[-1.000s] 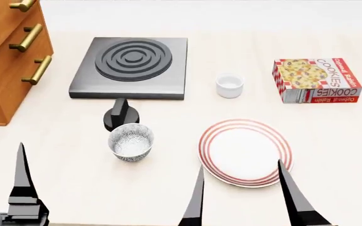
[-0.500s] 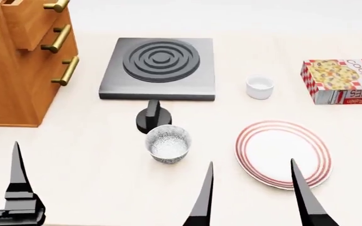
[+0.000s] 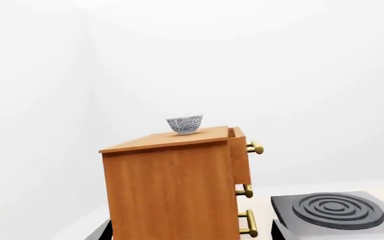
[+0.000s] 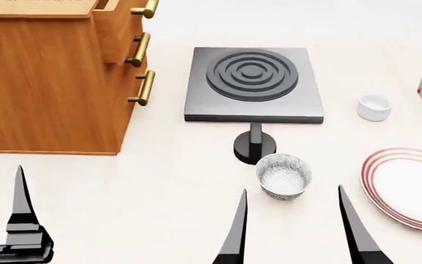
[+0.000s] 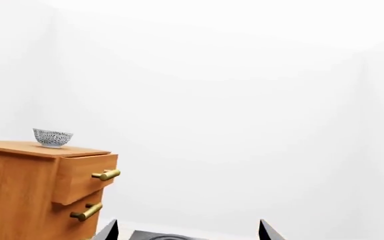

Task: Pick the akita bowl on the wooden cabinet and place it on the plate.

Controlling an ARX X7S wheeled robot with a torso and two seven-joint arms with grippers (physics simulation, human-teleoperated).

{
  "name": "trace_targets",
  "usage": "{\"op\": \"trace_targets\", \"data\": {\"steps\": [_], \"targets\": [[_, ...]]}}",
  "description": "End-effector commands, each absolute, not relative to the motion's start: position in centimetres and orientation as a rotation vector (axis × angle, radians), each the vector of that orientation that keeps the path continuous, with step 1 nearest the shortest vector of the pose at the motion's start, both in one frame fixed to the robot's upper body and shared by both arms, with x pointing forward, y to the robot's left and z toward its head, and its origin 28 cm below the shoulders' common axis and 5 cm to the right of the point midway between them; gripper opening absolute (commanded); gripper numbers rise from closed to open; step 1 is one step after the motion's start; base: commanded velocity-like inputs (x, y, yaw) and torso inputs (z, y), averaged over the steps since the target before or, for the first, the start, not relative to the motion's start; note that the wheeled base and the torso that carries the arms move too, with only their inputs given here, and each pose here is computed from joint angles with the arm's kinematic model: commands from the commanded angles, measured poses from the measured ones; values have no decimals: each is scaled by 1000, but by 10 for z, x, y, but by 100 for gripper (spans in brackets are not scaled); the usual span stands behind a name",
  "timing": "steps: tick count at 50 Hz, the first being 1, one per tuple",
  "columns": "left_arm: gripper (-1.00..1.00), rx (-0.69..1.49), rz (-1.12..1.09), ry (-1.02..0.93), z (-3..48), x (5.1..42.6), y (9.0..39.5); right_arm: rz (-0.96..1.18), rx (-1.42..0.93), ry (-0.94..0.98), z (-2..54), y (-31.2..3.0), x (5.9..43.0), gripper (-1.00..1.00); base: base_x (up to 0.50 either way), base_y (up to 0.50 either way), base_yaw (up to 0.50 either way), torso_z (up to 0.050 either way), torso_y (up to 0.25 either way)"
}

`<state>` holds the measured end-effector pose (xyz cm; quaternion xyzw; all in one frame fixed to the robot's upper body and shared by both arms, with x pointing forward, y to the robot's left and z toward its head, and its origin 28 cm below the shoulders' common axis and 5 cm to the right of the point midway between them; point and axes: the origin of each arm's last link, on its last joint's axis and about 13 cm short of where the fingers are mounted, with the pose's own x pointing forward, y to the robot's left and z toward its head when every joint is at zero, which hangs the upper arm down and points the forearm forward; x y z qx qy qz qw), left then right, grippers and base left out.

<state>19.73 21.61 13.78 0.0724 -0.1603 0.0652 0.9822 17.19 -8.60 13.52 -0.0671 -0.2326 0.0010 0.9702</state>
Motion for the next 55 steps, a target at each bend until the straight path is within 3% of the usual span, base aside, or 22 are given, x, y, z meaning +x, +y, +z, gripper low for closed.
{"op": "trace_targets", "data": {"steps": [1,21,39,55], "targets": [[100,141,127,-323,137,197,216,8,-137,-469,135,-86,172,100,55,500,0,0,0],[100,140,112,-331,138,196,214,-3,-126,-454,135,-86,173,100,56,352,0,0,0],[100,252,242,-297,168,192,209,25,-107,-442,135,-84,172,100,1,2,0,0,0],[100,231,102,-369,218,198,200,23,-101,-453,137,-86,171,100,0,0,0,0,0]]}}
